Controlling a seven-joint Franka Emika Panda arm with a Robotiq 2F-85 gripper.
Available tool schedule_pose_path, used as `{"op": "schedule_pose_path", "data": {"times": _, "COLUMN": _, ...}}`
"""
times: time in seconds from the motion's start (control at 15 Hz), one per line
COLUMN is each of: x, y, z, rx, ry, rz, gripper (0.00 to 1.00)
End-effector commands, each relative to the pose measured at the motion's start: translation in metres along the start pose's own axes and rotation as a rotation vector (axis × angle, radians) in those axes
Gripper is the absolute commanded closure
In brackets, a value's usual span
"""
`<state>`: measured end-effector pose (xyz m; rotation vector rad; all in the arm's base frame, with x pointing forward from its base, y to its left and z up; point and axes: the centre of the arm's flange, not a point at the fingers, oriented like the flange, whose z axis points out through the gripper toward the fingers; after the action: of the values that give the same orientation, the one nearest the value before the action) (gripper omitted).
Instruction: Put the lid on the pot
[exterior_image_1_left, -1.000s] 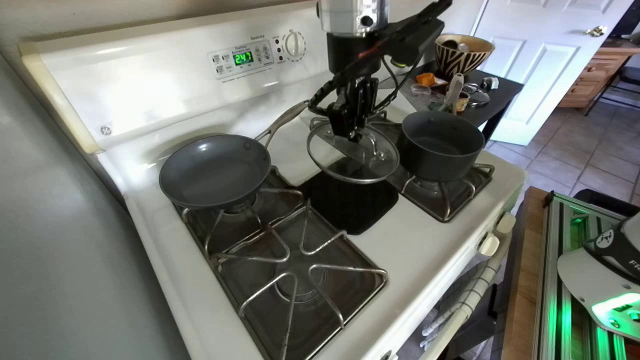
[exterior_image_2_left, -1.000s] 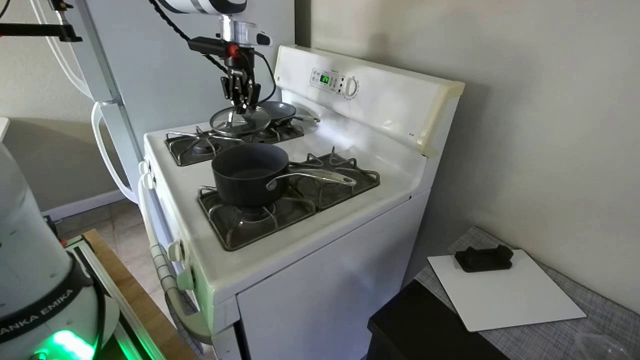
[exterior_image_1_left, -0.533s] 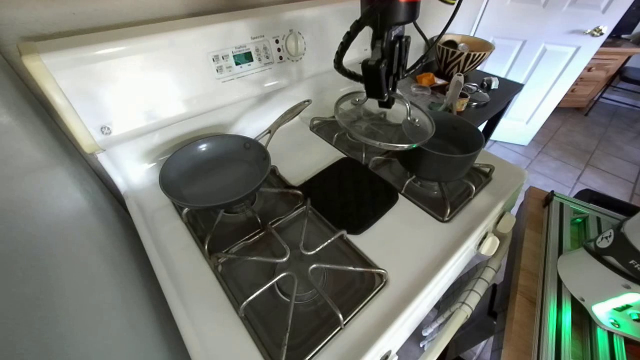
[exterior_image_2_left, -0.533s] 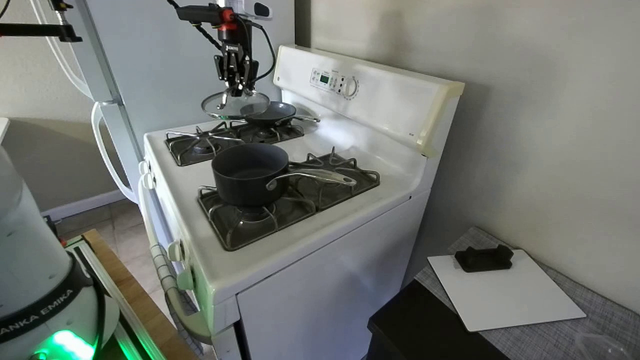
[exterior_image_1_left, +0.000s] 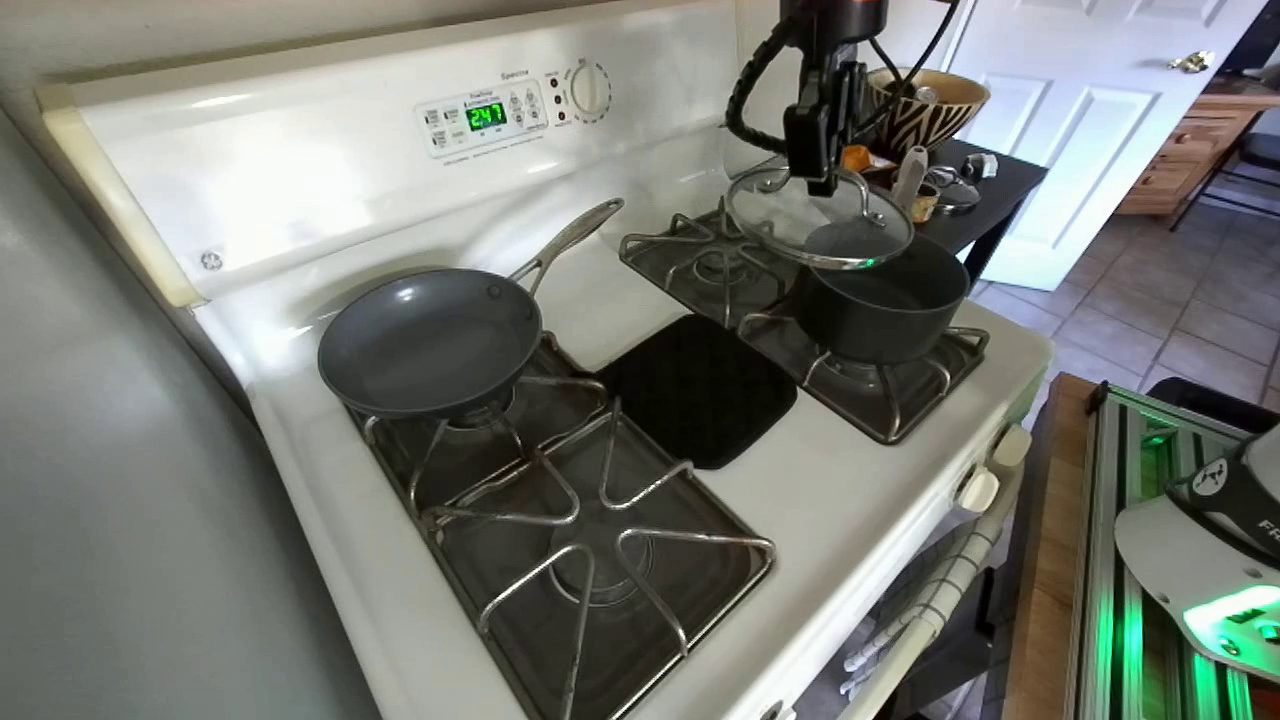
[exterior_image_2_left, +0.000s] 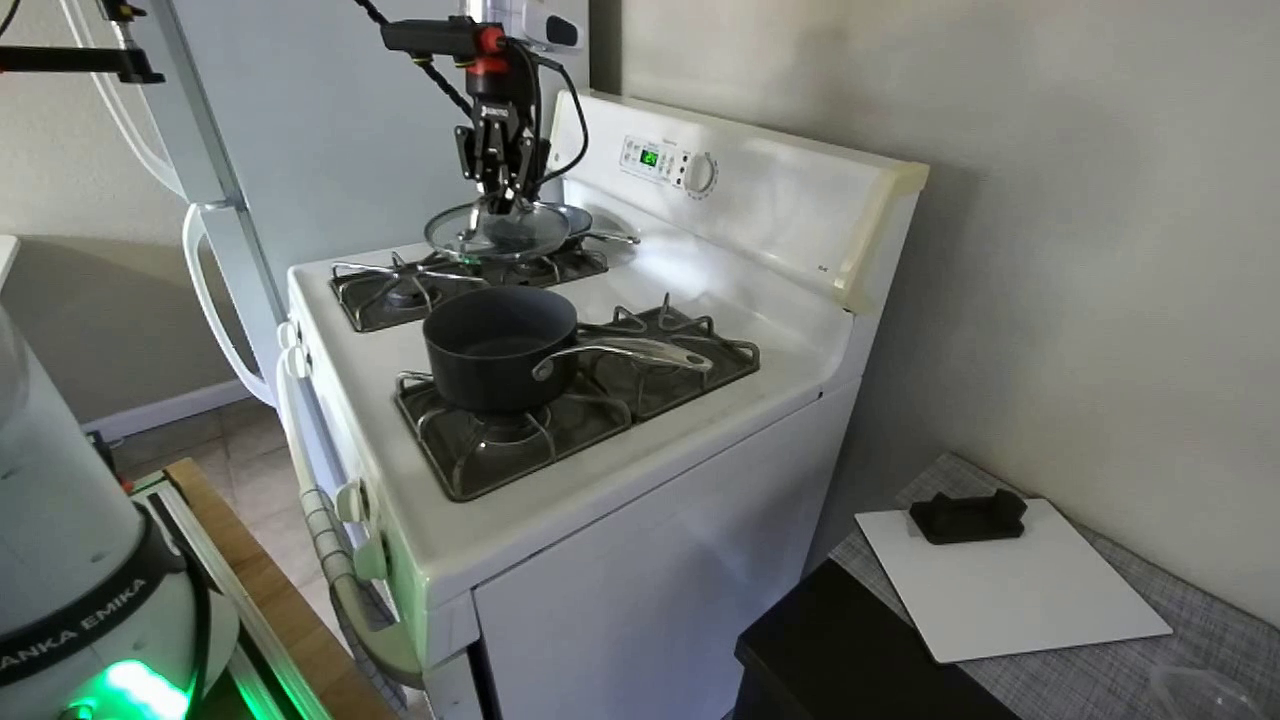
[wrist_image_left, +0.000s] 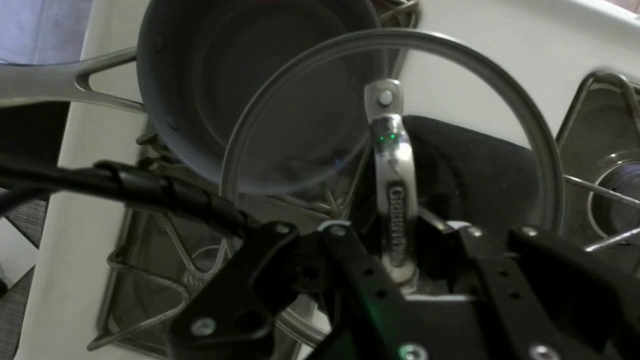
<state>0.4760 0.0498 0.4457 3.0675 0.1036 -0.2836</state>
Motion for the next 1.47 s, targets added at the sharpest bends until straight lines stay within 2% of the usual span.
{"op": "schedule_pose_path", "data": {"times": 0.0, "x": -0.038, "y": 0.021, "z": 0.014, "rx": -0.027, "ry": 0.007, "rz": 0.001, "gripper": 1.0}}
{"op": "schedule_pose_path", "data": {"times": 0.4, "x": -0.063, "y": 0.045, "z": 0.036, "rx": -0.033, "ry": 0.01, "rz": 0.016, "gripper": 1.0}}
{"op": "schedule_pose_path", "data": {"times": 0.67, "x": -0.067, "y": 0.058, "z": 0.047, "rx": -0.02, "ry": 0.052, "rz": 0.019, "gripper": 1.0}}
{"op": "schedule_pose_path", "data": {"times": 1.4, "x": -0.068, "y": 0.065, "z": 0.058, "rx": -0.008, "ry": 0.032, "rz": 0.008, "gripper": 1.0}}
